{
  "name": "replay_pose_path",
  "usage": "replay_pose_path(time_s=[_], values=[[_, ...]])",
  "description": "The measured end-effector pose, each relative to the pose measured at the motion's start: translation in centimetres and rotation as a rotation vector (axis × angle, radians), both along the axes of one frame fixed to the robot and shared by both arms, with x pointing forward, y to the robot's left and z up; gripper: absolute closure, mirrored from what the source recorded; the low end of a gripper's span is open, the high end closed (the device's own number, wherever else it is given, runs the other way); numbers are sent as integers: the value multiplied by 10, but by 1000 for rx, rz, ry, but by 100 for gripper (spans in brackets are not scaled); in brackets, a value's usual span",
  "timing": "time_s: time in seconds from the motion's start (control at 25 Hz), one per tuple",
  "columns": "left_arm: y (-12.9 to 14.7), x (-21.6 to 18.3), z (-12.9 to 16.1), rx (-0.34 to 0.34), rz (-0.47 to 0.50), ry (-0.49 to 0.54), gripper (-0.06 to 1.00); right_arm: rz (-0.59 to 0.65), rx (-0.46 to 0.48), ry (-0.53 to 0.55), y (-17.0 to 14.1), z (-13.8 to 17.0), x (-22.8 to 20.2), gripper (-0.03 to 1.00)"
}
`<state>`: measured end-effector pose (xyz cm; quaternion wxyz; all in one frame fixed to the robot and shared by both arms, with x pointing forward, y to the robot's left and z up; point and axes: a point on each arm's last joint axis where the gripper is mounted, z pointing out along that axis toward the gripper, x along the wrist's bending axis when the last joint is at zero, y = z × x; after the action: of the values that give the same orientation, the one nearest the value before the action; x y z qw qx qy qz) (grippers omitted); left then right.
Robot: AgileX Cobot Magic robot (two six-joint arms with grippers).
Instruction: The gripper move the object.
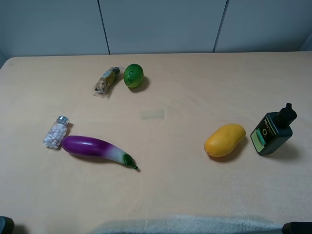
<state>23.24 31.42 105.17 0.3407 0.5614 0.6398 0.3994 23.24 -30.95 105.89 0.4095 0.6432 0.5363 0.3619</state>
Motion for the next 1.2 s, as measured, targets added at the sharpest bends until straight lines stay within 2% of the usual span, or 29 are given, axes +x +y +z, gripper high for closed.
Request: replay_pose_path(time_s=[0.08,0.16,1.2], values=[[0,0,0,0,0,0,10,68,-58,21,3,-3,1,27],[0,0,0,0,0,0,10,84,-78,29,4,-4,2,27],[0,0,0,0,0,0,10,95,-84,35,5,-6,3,27]])
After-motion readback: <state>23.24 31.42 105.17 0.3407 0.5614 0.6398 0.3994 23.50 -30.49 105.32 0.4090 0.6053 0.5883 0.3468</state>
